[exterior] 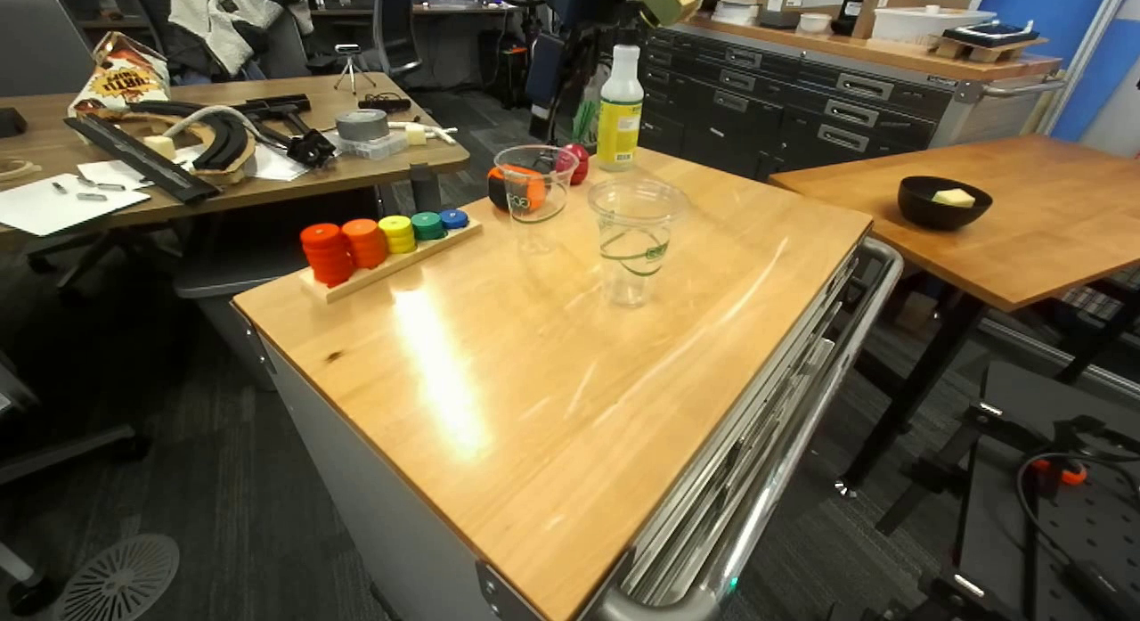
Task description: Stack the clear cups inside each other
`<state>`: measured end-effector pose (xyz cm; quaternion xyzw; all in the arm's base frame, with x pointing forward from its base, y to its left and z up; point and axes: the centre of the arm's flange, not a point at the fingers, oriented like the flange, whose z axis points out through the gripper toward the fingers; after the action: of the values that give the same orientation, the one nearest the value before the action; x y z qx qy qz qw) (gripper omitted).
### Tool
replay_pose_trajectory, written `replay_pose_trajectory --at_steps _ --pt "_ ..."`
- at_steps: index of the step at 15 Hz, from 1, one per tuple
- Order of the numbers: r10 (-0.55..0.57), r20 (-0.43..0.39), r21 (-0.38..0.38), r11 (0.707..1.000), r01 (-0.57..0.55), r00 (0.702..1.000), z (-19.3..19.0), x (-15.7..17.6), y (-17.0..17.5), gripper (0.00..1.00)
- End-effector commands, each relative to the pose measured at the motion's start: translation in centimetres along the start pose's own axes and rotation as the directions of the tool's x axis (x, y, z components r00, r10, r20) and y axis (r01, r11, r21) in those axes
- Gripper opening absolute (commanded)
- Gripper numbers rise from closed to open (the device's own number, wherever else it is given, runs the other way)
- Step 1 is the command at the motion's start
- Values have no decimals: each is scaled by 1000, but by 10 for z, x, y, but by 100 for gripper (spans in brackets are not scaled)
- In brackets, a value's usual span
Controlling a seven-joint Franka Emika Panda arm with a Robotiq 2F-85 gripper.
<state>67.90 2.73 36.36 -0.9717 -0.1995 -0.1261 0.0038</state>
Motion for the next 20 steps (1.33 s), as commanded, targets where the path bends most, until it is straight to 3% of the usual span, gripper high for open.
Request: replay_pose_trajectory --at_steps 1,5,6,8,16,20 --pt "3 42 -16 1000 -2 999 19 10 7 100" --pt "0 108 -11 1000 1 994 50 0 8 100" --pt "1 117 -10 1000 0 993 56 -1 9 75" --pt "7 112 3 1000 -7 994 64 -2 10 68" --pt "-14 115 -10 1000 15 993 49 2 2 4" --pt "-8 152 13 1000 6 988 35 -3 -7 0"
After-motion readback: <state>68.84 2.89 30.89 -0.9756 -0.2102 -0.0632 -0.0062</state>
